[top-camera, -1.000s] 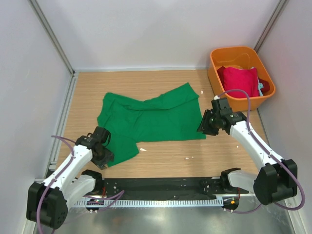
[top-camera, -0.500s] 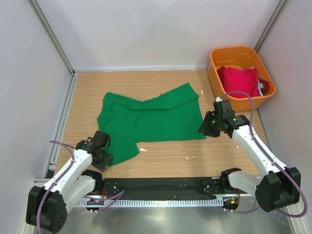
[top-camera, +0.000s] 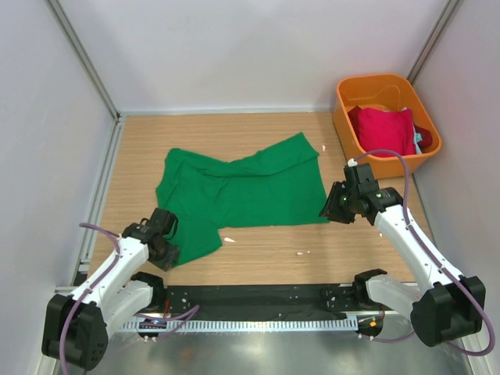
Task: Fold and stack the t-shirts
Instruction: Flatten the tshirt out, then fold the tshirt
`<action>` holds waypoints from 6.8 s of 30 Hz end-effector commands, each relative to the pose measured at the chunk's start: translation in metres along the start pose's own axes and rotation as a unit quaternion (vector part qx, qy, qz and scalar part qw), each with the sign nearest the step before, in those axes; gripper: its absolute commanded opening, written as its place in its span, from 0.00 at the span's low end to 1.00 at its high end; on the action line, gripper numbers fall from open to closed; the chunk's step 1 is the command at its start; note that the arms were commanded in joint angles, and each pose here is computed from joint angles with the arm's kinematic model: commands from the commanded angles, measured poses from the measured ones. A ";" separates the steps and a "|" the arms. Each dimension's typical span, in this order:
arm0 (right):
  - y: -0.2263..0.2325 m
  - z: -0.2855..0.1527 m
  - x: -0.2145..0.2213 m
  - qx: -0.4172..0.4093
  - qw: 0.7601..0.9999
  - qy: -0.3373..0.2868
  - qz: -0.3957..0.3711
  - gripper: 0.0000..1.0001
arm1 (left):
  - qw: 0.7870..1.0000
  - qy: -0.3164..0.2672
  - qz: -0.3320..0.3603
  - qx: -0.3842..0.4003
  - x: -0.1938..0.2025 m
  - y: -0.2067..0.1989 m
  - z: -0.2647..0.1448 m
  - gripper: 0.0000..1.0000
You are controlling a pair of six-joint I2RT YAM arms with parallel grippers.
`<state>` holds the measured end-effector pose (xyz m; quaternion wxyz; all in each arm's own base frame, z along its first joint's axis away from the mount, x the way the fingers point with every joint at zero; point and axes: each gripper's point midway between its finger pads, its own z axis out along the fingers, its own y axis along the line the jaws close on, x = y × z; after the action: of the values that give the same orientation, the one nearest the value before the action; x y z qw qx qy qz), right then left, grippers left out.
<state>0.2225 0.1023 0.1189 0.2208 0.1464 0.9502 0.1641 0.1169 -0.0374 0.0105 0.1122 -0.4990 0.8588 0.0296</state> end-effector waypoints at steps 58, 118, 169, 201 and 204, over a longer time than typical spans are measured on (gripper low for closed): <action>-0.070 0.098 -0.009 0.149 0.978 -0.006 0.146 0.40 | 0.951 -0.105 0.118 0.265 -0.054 -0.090 -0.146 0.00; 0.151 -0.371 -0.142 -0.324 0.847 -0.422 -0.003 0.01 | 0.462 -0.611 0.049 0.641 -0.182 -0.016 -0.700 0.00; 0.096 0.165 -0.432 -0.140 0.936 -0.323 -0.004 0.04 | 0.829 -0.294 0.210 0.426 -0.208 -0.415 -0.131 0.00; 0.042 0.114 -0.386 -0.054 0.965 -0.254 -0.032 0.01 | 0.880 -0.174 0.217 0.384 -0.127 -0.284 -0.125 0.00; 0.037 0.118 -0.378 -0.047 0.969 -0.240 -0.039 0.02 | 0.885 -0.165 0.219 0.377 -0.123 -0.279 -0.119 0.00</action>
<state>0.6204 0.0457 0.1425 0.4351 0.1515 0.8681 0.1846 0.4074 -0.0883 0.1682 0.4322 -0.2072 0.8588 -0.1806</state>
